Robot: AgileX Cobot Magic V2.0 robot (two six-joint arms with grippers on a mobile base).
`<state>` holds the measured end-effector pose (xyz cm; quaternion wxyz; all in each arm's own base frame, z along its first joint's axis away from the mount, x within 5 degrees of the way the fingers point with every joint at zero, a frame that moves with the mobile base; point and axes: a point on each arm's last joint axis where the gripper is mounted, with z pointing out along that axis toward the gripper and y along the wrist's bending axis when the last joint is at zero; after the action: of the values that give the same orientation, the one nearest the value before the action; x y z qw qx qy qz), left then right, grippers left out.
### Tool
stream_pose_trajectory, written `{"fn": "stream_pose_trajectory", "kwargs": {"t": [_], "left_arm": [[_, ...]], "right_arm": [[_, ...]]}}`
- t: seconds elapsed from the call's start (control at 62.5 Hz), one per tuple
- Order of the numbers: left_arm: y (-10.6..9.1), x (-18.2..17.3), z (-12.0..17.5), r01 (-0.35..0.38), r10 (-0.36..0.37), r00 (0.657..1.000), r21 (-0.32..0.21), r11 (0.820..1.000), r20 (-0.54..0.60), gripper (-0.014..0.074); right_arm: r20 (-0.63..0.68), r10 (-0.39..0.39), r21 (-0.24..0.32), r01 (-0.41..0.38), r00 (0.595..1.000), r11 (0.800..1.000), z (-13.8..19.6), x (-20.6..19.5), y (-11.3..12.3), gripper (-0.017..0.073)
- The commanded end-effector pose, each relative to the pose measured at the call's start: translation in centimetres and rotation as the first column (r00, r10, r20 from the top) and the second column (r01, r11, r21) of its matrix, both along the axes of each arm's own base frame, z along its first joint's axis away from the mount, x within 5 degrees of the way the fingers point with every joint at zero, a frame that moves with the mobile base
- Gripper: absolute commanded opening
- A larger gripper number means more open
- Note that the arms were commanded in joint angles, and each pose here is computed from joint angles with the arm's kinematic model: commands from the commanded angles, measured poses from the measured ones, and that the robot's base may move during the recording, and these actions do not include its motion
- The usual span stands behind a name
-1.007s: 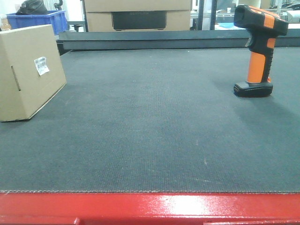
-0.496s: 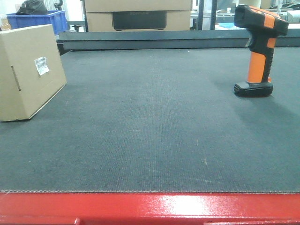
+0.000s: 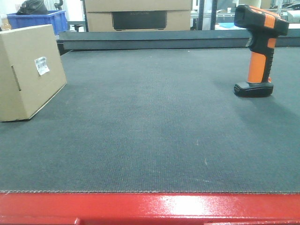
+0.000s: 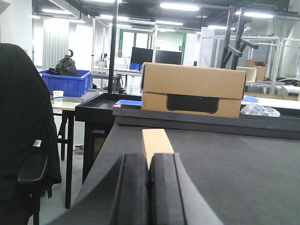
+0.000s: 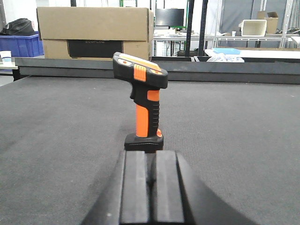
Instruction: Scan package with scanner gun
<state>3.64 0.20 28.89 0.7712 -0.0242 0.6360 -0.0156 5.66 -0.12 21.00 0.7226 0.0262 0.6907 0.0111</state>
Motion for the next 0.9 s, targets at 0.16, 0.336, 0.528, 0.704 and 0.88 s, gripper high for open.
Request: {"fn": "stream_pose_trajectory", "kwargs": {"t": [0.16,0.336,0.528,0.704,0.88], "left_arm": [[0.0,-0.1,0.1,0.009,-0.009,1.0,-0.009,1.0,0.017,-0.0111],[-0.1,0.0,-0.6,0.014,-0.014,1.0,-0.021,1.0,0.001,-0.0111],[-0.4,1.0,-3.9,0.046,-0.045,0.994,0.002,0.999,-0.102,-0.0111],[-0.3,1.6,-6.1,0.043,-0.042,0.991,0.005,0.999,-0.126,-0.0111],[-0.3,1.9,-7.4,0.041,-0.042,0.996,-0.009,0.999,-0.079,-0.0111]], "right_arm": [[0.023,-0.004,-0.001,0.004,1.0,1.0,0.1,0.0,0.0,-0.0168],[0.023,-0.004,-0.001,0.004,1.0,1.0,0.1,0.0,0.0,-0.0168],[0.023,-0.004,-0.001,0.004,1.0,1.0,0.1,0.0,0.0,-0.0168],[0.023,-0.004,-0.001,0.004,1.0,1.0,0.1,0.0,0.0,-0.0168],[0.023,-0.004,-0.001,0.004,1.0,1.0,0.1,0.0,0.0,-0.0168]]}}
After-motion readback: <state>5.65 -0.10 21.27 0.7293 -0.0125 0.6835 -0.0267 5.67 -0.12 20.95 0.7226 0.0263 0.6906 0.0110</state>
